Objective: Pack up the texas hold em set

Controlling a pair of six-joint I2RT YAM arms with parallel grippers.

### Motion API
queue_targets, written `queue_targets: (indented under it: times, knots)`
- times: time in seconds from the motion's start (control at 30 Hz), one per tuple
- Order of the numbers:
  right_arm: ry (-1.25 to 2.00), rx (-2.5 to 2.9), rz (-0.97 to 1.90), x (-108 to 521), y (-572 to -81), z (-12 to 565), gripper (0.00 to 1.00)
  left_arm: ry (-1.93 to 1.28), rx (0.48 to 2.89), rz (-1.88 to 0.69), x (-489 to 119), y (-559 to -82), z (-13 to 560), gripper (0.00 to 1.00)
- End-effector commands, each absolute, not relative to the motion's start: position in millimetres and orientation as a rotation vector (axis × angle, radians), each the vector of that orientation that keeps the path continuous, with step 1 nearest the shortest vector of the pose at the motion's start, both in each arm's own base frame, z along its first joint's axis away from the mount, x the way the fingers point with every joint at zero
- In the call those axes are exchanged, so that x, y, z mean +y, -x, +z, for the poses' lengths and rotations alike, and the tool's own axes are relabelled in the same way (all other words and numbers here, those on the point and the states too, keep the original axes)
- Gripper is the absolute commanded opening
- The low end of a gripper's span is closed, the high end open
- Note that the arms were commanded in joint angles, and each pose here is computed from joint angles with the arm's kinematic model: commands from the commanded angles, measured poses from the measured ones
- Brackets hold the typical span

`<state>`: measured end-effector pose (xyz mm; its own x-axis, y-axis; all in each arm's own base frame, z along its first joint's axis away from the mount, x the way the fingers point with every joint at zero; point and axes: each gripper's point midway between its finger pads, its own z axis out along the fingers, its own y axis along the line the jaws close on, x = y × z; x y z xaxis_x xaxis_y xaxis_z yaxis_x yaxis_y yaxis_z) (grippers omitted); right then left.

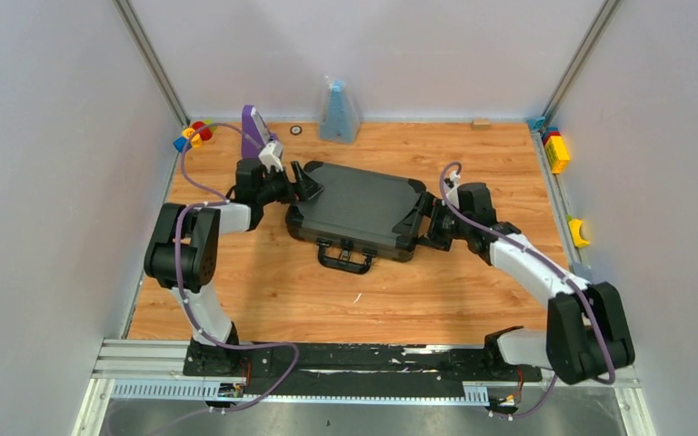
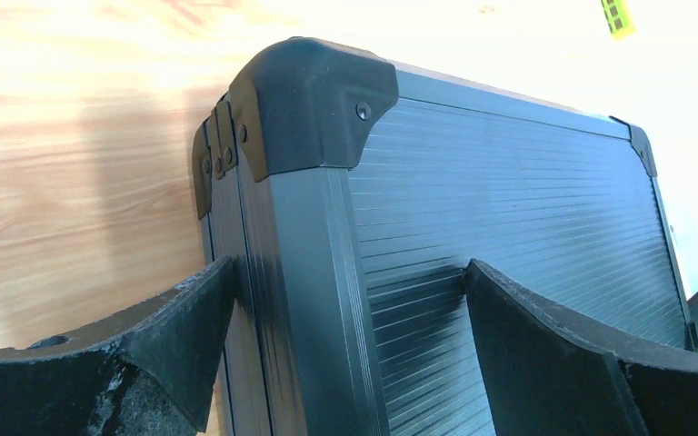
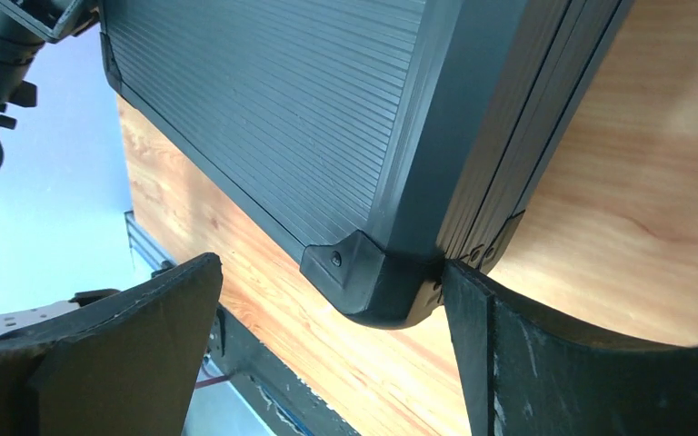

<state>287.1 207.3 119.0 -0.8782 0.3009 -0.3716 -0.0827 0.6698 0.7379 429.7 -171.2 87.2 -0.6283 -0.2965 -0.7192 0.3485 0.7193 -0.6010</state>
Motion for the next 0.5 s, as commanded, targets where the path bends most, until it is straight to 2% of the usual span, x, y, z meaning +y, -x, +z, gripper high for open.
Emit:
queue_targets:
  times: [0.0, 0.3, 0.47]
  knots:
    - [-0.219, 2.333, 1.069, 197, -274, 139, 0.92, -0.389, 2.264, -1.286, -266, -333, 47, 0.93]
    - [-0.311, 2.350, 0.976, 174, -243, 139, 0.91, -0.476, 2.234, -1.250, -301, -355, 63, 0.94]
    - [-0.328, 2.375, 0.989, 177, -229, 128, 0.92, -0.449, 2.206, -1.007, -281, -378, 86, 0.98]
